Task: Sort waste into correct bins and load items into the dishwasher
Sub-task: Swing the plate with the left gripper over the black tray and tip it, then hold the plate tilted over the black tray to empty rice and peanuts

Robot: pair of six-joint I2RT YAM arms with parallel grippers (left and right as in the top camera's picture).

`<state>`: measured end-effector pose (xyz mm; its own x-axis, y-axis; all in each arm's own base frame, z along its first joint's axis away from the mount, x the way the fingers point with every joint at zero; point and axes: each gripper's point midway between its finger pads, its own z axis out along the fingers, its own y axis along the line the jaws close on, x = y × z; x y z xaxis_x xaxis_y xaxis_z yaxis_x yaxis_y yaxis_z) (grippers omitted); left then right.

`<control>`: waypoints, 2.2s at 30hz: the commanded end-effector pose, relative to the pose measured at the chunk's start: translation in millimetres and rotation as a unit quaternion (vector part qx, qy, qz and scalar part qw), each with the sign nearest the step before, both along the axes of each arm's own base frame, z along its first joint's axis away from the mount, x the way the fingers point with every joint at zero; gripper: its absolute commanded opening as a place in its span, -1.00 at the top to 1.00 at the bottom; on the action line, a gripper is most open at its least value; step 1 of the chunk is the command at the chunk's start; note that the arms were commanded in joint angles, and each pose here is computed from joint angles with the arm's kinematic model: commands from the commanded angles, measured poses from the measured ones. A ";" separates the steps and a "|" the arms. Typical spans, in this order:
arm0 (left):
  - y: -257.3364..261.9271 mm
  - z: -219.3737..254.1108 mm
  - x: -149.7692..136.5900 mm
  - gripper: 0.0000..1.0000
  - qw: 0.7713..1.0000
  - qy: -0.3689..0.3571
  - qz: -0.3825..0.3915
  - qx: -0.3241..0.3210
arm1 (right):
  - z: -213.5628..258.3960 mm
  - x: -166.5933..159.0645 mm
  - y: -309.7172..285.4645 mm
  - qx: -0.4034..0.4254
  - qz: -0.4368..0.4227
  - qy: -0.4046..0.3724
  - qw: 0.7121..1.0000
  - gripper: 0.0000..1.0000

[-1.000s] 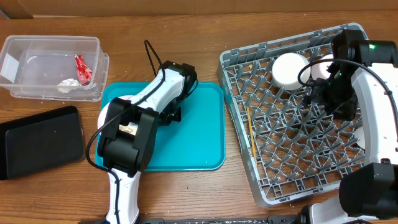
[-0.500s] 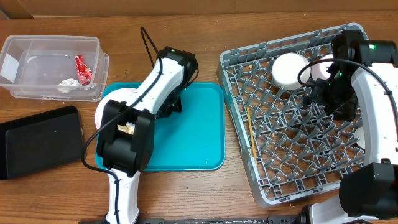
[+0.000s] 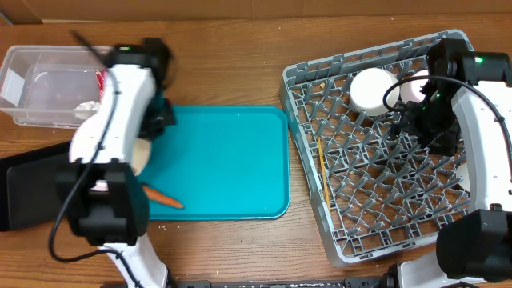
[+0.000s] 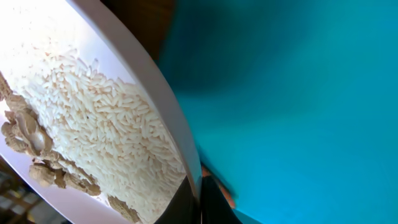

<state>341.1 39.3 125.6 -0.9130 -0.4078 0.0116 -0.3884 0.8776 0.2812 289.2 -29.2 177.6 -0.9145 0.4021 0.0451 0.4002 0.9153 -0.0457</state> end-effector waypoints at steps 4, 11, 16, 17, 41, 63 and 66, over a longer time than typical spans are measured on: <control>43.5 7.4 7.1 0.92 0.998 -0.032 0.014 -0.046 | 6.1 -1.9 0.9 0.002 0.007 -0.010 1.000 -0.63; 73.1 4.8 15.5 0.92 0.988 -0.081 0.043 -0.121 | 6.2 -2.6 0.9 0.003 0.010 -0.008 1.000 -0.63; 83.6 6.6 18.4 0.92 0.976 -0.114 0.041 -0.180 | 6.2 -2.7 0.9 0.003 0.010 -0.008 1.000 -0.63; 84.9 7.3 18.8 0.92 0.973 -0.120 0.040 -0.192 | 6.2 -2.7 1.0 0.003 0.011 -0.008 1.000 -0.63; 133.4 64.8 5.5 0.92 0.839 -0.338 0.055 -0.423 | 6.2 -2.4 0.9 0.003 0.012 -0.009 1.000 -0.64; 165.3 91.3 -14.0 0.92 0.778 -0.426 0.081 -0.455 | 6.1 -1.2 0.7 0.002 0.014 -0.011 1.000 -0.64; 166.0 86.8 -15.3 0.92 0.782 -0.417 0.091 -0.454 | 6.1 -1.3 0.8 0.002 0.014 -0.011 1.000 -0.63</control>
<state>323.2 204.2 200.8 -0.6966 -0.7003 -0.1560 -0.2818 0.4670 -0.8382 288.1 -29.0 177.7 -0.9240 0.3790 0.0507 0.3769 0.9251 -0.0455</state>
